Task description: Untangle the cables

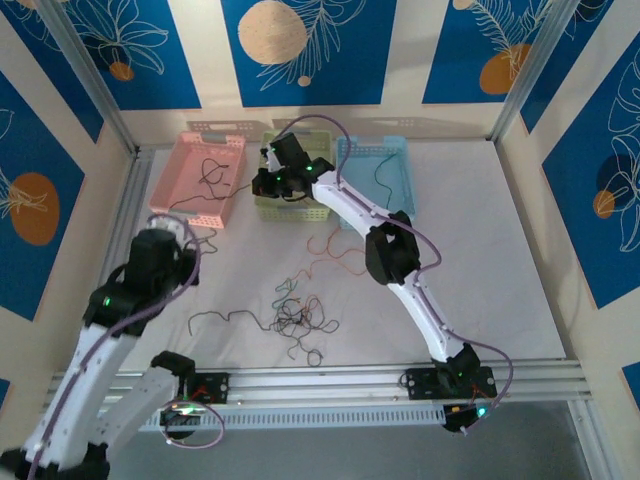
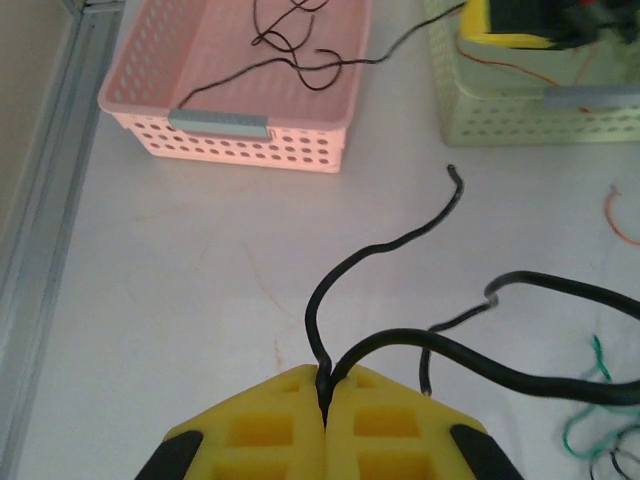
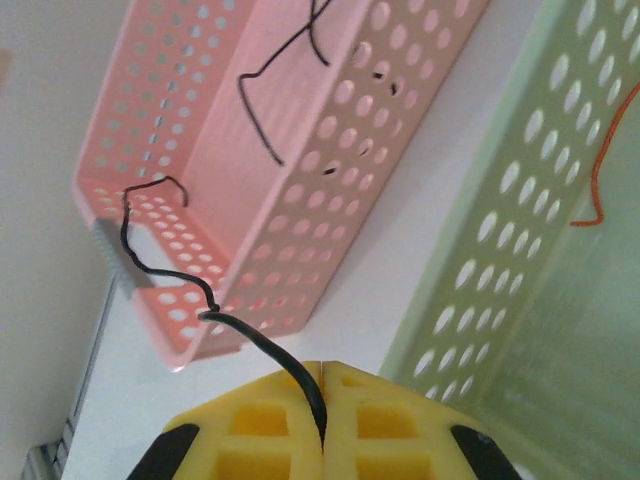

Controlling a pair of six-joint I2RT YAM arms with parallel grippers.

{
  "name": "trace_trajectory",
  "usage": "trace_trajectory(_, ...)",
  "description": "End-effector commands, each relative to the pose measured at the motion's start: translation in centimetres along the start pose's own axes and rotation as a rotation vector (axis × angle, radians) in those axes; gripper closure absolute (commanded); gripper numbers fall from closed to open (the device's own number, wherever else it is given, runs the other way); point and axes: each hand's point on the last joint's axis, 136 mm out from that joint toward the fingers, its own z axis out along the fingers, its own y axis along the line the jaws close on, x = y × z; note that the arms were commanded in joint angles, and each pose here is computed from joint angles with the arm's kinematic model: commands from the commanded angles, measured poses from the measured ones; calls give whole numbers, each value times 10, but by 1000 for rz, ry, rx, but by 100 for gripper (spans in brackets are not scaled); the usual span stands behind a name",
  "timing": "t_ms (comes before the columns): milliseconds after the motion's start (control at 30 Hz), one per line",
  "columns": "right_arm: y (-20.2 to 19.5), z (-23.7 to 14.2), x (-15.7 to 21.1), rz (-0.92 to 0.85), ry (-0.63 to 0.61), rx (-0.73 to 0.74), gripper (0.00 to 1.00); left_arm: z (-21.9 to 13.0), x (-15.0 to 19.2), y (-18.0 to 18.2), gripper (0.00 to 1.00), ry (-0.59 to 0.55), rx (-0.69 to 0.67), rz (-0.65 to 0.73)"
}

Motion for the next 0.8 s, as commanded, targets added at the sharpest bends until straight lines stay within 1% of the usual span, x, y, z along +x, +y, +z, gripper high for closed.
trace_trajectory(0, 39, -39, -5, -80, -16, -63, 100, 18, -58, 17, 100, -82, -61, -78)
trace_trajectory(67, 39, -44, 2, -87, -9, -59, 100, 47, -78, 36, 100, -64, -45, -190)
trace_trajectory(167, 42, -55, 9, -102, -6, -64, 100, 92, -94, 70, 100, -10, -20, -383)
trace_trajectory(200, 43, -58, 10, -111, -6, -68, 100, 103, -100, 79, 100, -12, -19, -419)
trace_trajectory(267, 45, -63, 15, -128, 1, -68, 100, 124, -112, 105, 100, -37, -60, -489)
trace_trajectory(400, 51, -64, 23, -160, 20, -81, 100, 159, -131, 153, 100, -115, -102, -617)
trace_trajectory(467, 53, -62, 27, -169, 28, -84, 100, 177, -138, 175, 100, -144, -118, -661)
trace_trajectory(533, 56, -59, 29, -175, 35, -90, 100, 193, -146, 188, 100, -160, -122, -664)
trace_trajectory(600, 60, -57, 31, -185, 36, -97, 100, 213, -143, 203, 100, -142, -136, -693)
trace_trajectory(667, 64, -54, 31, -200, 37, -95, 100, 239, -133, 214, 100, -104, -129, -734)
trace_trajectory(767, 69, -49, 31, -225, 35, -87, 100, 275, -115, 218, 100, -28, -118, -755)
